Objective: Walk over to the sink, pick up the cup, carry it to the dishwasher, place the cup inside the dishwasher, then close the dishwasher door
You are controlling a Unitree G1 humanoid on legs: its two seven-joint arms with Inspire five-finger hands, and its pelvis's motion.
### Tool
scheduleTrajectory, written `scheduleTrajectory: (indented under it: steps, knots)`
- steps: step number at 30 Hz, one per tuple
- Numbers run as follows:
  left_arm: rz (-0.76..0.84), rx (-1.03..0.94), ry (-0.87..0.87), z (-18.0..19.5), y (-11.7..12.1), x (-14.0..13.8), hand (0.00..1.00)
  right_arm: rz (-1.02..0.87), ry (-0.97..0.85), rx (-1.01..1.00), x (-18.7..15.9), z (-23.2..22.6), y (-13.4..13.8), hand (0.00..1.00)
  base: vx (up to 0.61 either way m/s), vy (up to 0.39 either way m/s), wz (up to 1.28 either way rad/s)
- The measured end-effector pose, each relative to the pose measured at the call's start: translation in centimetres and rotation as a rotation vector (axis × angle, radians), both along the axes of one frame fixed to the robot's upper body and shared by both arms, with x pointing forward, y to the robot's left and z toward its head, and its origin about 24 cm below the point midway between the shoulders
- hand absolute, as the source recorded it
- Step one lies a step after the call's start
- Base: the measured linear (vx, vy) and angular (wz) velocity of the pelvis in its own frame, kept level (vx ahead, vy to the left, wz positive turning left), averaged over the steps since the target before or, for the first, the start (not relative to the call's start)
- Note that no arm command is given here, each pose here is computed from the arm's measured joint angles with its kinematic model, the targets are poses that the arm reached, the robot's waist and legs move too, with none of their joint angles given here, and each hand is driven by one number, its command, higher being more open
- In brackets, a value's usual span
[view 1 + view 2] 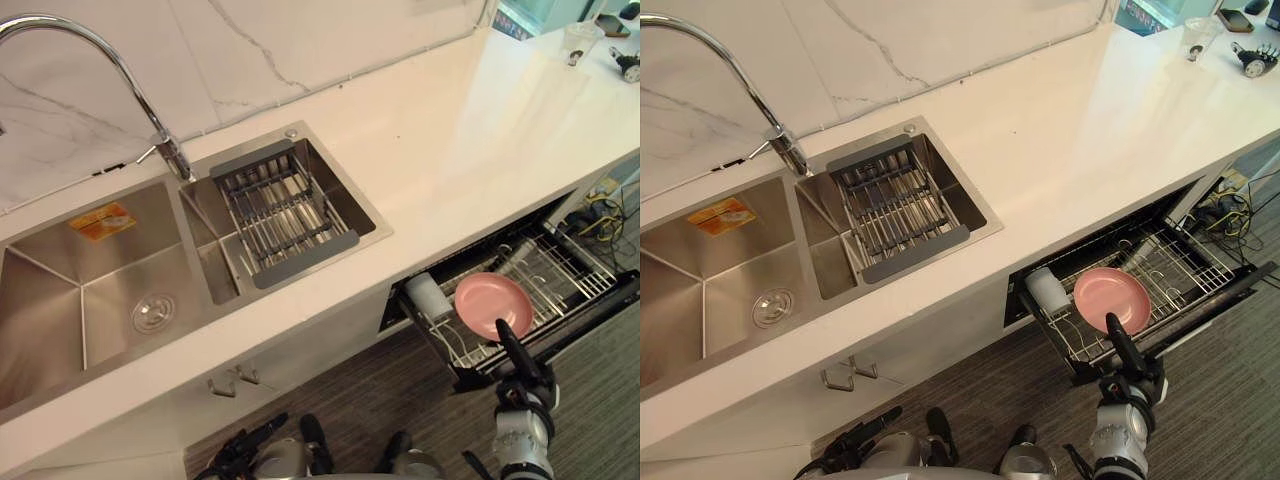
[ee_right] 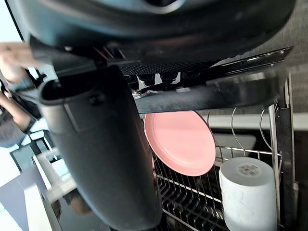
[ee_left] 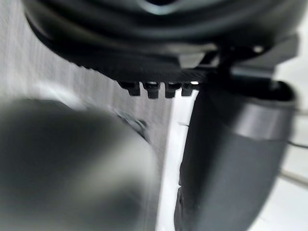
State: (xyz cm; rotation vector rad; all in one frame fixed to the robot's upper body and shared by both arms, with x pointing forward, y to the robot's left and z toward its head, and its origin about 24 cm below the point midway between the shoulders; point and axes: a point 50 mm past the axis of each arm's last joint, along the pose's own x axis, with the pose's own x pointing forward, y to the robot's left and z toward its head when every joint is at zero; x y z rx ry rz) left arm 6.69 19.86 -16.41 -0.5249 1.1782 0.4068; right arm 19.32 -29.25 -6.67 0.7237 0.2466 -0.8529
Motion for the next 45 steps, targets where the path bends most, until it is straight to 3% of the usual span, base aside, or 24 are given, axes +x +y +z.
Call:
scheduleTrajectory:
  steps: [9,15,26,30,34,38,40,42,45]
  knots:
    - [0.016,-0.035,-0.046,0.0,-0.4,0.1,1.0,0.147,-0.143,0.03,4.1,2.4,-0.6,1.0,0.01,0.004,0.22]
    - [0.013,-0.042,-0.103,0.2,-0.5,0.8,1.0,0.254,-0.251,0.029,7.6,4.7,0.9,1.0,0.04,-0.002,0.07]
    - [-0.036,-0.075,-0.212,1.0,-0.7,2.8,1.0,0.475,-0.301,-0.021,8.2,5.1,3.6,1.0,0.01,-0.008,-0.02]
    - [-0.048,-0.14,-0.256,1.3,-0.7,2.9,1.0,0.754,-0.177,-0.148,6.6,3.5,5.5,1.0,0.05,0.02,-0.13]
    - [-0.045,-0.157,-0.25,1.4,-0.1,2.5,1.0,1.001,0.015,-0.077,2.5,-1.1,9.5,1.0,0.1,0.047,-0.02]
    - [-0.046,-0.155,-0.214,1.1,0.7,1.6,1.0,0.987,0.231,0.068,-3.1,-5.5,10.8,1.0,0.18,0.118,0.02]
    - [-0.038,-0.16,-0.167,0.7,0.8,0.7,1.0,0.937,0.412,0.075,-7.1,-7.6,9.4,1.0,0.26,0.182,0.08]
    - [-0.036,-0.152,-0.139,0.6,1.0,0.2,1.0,0.834,0.403,0.017,-7.5,-7.4,7.7,1.0,0.24,0.221,0.26]
    - [-0.064,-0.099,-0.104,0.8,2.6,-0.1,1.0,0.651,0.544,0.063,-12.1,-8.7,6.3,1.0,0.31,0.133,0.97]
